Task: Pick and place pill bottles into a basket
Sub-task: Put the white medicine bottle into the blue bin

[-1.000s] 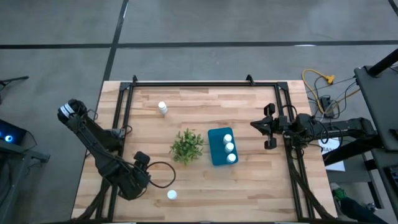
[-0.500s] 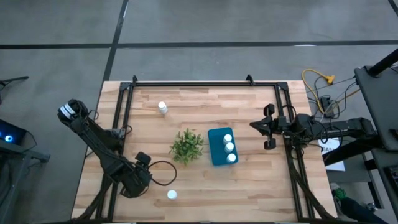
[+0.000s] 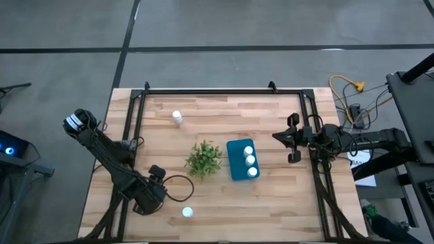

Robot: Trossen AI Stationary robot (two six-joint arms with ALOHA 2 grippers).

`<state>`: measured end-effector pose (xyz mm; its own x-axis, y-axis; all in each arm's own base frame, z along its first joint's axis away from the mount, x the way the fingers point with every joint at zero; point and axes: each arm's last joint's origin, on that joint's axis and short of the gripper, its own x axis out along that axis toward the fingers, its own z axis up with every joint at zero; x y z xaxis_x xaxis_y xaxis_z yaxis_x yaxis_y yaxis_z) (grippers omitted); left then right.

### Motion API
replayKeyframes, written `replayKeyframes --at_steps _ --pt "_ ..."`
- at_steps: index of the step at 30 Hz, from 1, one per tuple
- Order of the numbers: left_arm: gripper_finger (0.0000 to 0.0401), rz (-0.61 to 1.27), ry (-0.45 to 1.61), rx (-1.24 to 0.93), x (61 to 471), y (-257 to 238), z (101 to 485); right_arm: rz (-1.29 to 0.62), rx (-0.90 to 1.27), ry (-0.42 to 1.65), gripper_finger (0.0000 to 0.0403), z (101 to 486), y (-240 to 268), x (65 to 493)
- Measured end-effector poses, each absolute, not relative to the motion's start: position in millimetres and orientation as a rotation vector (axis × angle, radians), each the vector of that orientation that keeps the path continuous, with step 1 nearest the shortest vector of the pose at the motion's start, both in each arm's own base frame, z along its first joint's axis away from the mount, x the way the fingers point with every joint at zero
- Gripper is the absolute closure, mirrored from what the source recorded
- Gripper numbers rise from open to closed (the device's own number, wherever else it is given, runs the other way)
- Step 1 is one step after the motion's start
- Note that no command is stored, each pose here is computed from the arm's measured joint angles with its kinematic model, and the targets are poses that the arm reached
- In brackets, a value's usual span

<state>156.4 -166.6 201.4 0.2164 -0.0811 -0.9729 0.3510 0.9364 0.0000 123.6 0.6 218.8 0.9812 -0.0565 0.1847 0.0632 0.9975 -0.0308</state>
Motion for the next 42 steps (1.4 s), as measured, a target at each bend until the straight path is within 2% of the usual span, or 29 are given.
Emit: replayKeyframes --at_steps 22,25,33,42 --pt "0.0171 -0.302 1.319 0.235 156.7 -166.9 201.5 -0.061 -0.037 -0.184 0.0394 218.8 0.6 123.6" --pt "0.0183 -0.304 1.32 0.234 156.6 -166.9 201.5 -0.061 -0.036 -0.185 0.0394 218.8 0.6 123.6" --pt "0.0257 -0.313 1.327 0.227 156.3 -167.2 201.5 -0.061 -0.038 -0.185 0.0394 218.8 0.6 123.6" --pt "0.0257 -0.325 1.328 0.23 156.4 -167.6 202.2 -0.061 -0.038 -0.184 0.0394 218.8 0.6 123.6"
